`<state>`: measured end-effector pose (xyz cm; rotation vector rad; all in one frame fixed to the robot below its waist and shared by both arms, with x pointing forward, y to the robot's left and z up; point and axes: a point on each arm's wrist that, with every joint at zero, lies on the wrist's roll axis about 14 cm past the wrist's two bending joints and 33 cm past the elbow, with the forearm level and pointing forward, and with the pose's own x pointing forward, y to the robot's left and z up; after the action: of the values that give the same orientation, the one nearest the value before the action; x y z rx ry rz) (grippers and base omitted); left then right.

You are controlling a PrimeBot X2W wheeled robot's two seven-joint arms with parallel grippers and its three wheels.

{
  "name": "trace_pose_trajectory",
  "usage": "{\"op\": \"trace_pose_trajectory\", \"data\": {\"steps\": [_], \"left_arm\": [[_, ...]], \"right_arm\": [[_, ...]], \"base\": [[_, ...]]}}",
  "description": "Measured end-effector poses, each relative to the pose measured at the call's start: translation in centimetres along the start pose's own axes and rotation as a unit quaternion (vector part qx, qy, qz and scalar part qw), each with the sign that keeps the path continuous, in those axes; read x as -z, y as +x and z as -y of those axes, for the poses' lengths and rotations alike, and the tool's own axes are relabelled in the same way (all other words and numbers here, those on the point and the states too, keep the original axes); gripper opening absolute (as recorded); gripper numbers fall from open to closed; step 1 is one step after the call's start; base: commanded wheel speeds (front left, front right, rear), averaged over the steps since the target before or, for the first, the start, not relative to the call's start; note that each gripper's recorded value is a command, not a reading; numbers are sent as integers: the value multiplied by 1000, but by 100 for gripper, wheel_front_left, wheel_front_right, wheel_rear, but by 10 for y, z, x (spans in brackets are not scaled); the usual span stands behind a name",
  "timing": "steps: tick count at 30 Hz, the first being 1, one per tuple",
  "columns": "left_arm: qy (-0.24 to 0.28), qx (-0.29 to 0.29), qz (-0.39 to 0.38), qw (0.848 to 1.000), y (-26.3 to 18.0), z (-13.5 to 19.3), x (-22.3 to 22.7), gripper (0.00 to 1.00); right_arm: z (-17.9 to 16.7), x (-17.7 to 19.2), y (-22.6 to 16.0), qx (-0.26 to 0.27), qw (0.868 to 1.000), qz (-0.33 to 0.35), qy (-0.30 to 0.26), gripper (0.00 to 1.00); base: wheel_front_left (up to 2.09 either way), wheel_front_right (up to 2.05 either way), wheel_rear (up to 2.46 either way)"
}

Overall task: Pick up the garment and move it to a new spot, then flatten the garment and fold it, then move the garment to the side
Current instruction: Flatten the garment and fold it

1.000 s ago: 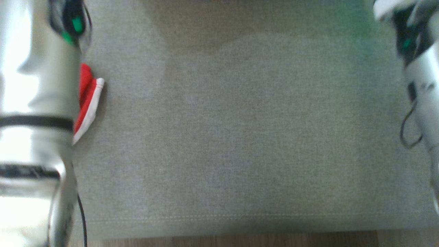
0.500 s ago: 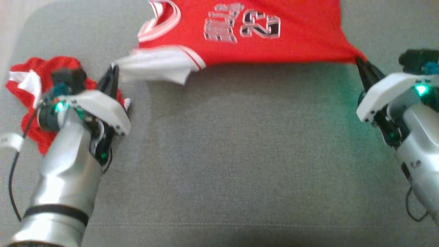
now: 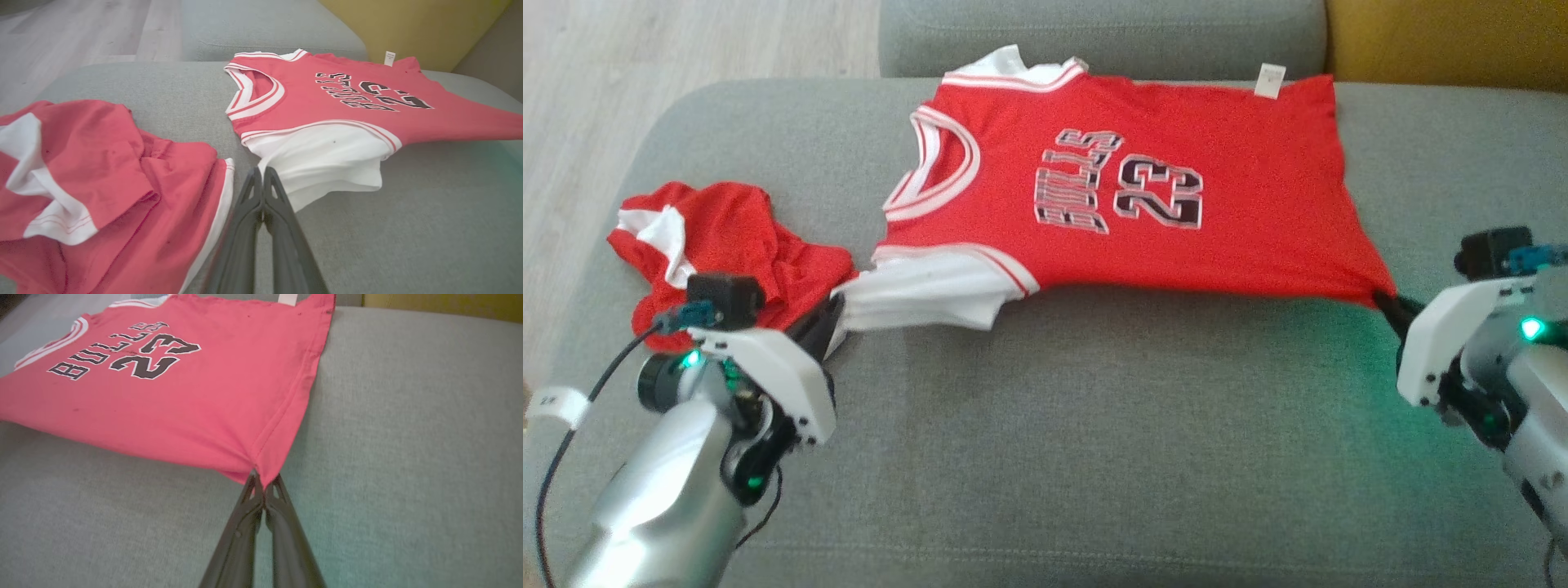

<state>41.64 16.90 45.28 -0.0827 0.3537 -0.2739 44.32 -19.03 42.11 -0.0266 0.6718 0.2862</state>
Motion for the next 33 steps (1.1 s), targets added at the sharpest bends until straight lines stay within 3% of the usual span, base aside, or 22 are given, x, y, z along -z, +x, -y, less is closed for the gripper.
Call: {"op": "trace_pose_trajectory", "data": {"steps": [15, 33], "left_arm": [[-42, 45, -53, 997, -44, 11, 19, 0], [-59, 102, -122, 986, -94, 33, 38, 0]], "right_arm": [[-5, 52, -36, -36, 994, -101, -18, 0], [-7, 94, -83, -71, 976, -203, 12, 0]], "base": [[0, 0, 0], [0, 0, 0]]}}
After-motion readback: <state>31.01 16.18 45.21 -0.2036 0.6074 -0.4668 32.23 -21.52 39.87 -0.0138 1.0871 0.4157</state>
